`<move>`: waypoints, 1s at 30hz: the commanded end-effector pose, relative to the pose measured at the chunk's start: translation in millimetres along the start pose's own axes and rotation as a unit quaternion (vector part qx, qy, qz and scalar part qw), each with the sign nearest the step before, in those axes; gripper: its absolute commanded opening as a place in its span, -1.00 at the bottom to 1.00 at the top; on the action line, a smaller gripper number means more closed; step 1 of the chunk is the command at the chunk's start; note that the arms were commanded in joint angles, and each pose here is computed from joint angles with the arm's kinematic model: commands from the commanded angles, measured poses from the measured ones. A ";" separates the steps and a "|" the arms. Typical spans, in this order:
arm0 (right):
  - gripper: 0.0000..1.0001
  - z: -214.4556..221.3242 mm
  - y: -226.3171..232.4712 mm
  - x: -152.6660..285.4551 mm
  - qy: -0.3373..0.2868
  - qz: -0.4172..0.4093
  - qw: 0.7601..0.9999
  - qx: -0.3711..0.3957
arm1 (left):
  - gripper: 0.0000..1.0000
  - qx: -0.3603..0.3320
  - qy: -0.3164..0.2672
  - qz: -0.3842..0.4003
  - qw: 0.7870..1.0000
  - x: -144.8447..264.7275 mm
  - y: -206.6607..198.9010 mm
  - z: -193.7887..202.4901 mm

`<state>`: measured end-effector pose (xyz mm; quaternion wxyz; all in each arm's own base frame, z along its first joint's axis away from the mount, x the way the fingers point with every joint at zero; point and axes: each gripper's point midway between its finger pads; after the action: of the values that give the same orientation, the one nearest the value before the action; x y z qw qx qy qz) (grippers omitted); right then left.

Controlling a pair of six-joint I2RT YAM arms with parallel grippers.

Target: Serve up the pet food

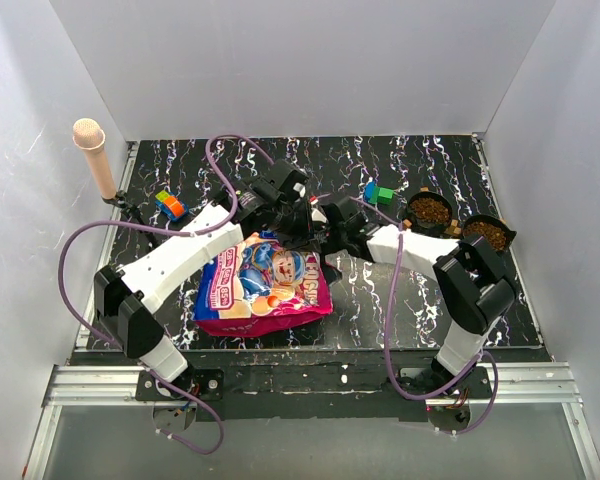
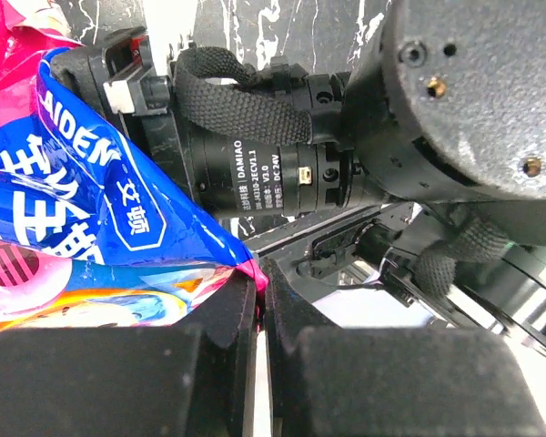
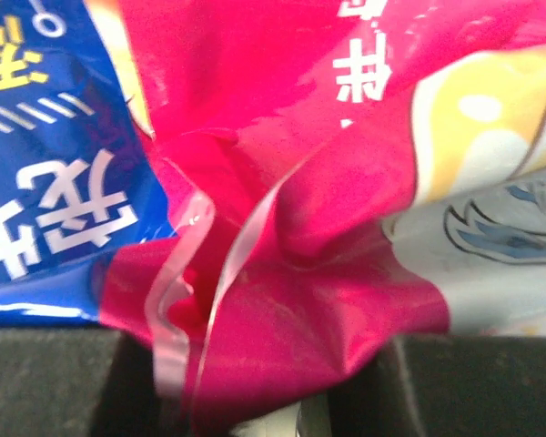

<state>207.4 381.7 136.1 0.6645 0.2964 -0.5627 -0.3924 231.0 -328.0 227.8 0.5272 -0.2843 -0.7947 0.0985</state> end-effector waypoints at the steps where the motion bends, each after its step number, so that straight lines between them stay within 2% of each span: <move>1: -0.97 31.3 90.6 22.7 0.060 -0.217 0.965 0.133 | -1.00 -0.040 -0.035 0.204 0.978 59.1 -98.3 1.4; 7: -0.97 50.2 67.2 69.8 0.070 -0.295 0.943 0.134 | -1.00 -0.051 -0.091 0.160 0.982 86.9 -77.3 0.1; 16: -0.97 74.4 13.6 104.2 0.043 -0.235 0.960 0.143 | -1.00 -0.059 -0.175 0.073 0.980 136.7 -31.5 2.4; 23: -0.97 89.3 -7.7 114.0 0.043 -0.232 0.962 0.137 | -1.00 -0.050 -0.210 0.070 0.974 162.3 -18.3 12.4; 30: -0.97 94.8 -10.9 113.5 0.037 -0.234 0.964 0.120 | -1.00 -0.044 -0.213 0.073 0.973 163.0 -21.6 8.7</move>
<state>118.5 285.1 210.4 0.5322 0.5288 -0.4912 -0.4426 166.0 -254.1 307.7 0.4048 -0.3110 -0.8529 0.1097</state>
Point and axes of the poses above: each gripper's point midway between its finger pads, its own x axis back along the fingers, its own y axis along the line the jaws close on, z = x × y, and after that the axes turned 15 degrees about -x, right-handed
